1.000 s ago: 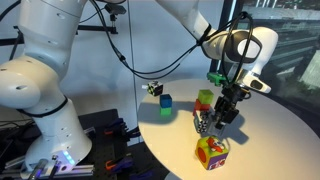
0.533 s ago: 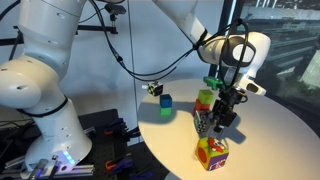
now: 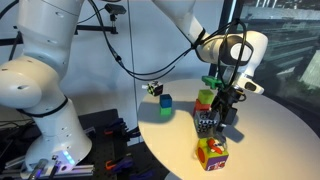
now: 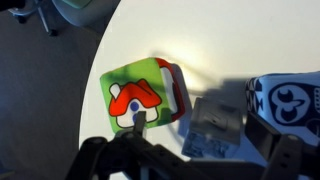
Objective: Pick up the gray block and put it on the table
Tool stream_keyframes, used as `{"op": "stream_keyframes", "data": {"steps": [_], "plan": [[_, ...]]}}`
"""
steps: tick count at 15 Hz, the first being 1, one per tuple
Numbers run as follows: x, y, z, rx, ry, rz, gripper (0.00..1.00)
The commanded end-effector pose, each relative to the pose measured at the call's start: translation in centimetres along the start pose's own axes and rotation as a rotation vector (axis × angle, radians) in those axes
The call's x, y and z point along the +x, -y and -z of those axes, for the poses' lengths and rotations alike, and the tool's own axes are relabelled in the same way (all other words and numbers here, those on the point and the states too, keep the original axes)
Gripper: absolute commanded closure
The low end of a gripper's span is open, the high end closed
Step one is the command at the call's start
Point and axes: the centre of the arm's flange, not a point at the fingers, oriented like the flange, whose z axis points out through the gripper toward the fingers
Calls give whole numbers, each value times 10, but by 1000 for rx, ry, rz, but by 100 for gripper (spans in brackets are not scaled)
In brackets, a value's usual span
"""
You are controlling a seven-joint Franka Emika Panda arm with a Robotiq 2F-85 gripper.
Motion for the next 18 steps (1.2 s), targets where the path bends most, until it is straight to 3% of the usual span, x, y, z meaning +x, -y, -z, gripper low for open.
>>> {"op": "stream_keyframes", "data": {"steps": [1, 11, 18], "plan": [[-19, -8, 22, 14, -36, 30, 0], [-57, -13, 87, 45, -16, 96, 0], [-109, -23, 132, 24, 27, 188, 0]]}}
